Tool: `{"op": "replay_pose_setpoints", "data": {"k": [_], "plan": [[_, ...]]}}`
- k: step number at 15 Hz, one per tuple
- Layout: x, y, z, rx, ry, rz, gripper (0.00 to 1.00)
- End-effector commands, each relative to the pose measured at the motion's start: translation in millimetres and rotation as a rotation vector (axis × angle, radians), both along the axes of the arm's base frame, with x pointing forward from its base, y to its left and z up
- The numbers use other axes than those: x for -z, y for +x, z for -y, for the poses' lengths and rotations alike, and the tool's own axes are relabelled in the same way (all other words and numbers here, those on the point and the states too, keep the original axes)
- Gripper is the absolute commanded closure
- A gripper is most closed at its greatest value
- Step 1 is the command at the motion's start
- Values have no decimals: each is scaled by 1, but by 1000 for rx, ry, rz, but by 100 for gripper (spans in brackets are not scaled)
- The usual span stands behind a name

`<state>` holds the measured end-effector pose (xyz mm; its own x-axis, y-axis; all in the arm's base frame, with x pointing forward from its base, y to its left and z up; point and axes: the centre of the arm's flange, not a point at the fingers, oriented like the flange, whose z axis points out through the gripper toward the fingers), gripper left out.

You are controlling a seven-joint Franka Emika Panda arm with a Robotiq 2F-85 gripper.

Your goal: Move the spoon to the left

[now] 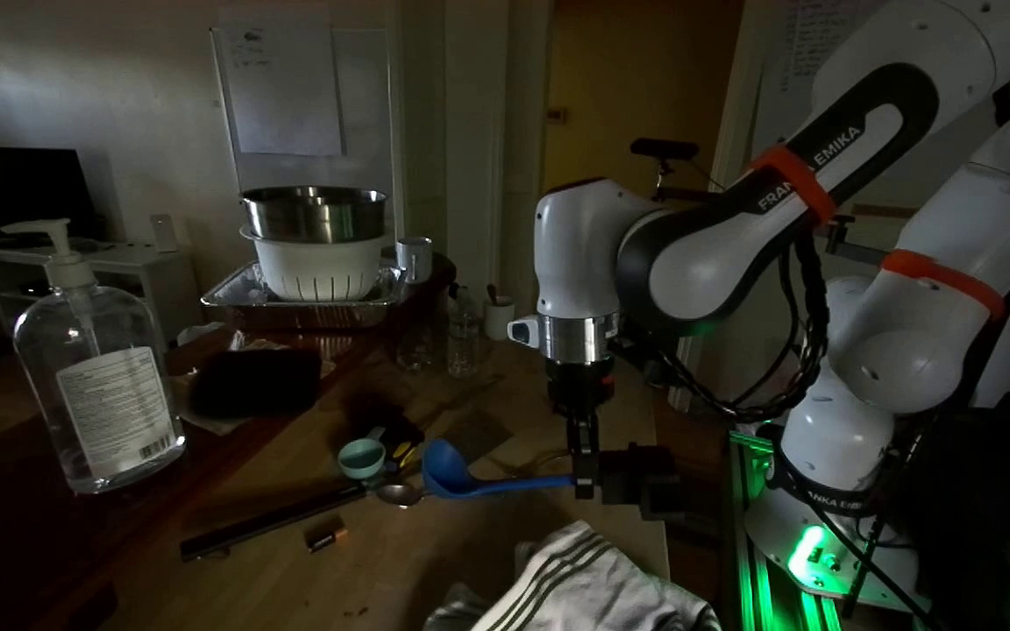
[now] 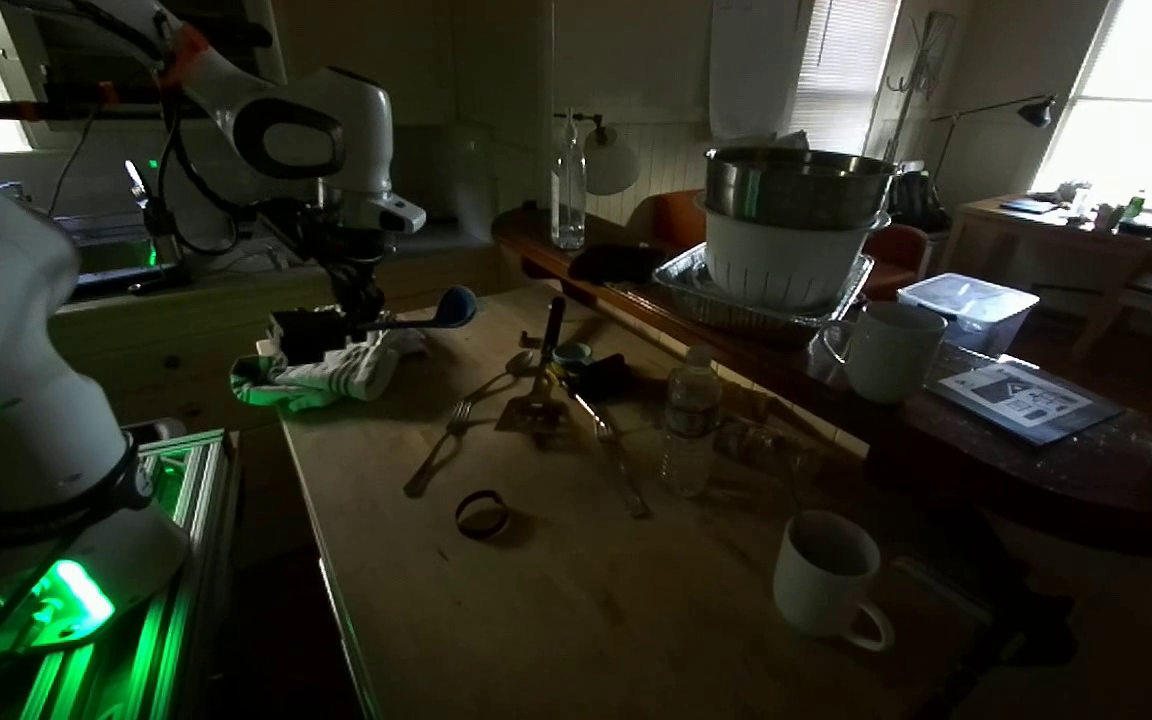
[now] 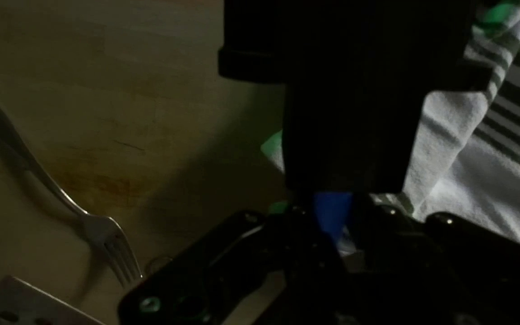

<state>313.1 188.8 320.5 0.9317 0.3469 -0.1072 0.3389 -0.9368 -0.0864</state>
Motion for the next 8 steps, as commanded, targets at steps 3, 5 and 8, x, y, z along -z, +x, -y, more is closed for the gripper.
{"op": "replay_pose_setpoints", "data": {"k": [3, 5, 8], "plan": [[-21, 84, -71, -291, -31, -38, 94], [-22, 108, -103, -386, -37, -39, 94], [-12, 137, -151, -524, -56, -56, 94]]}}
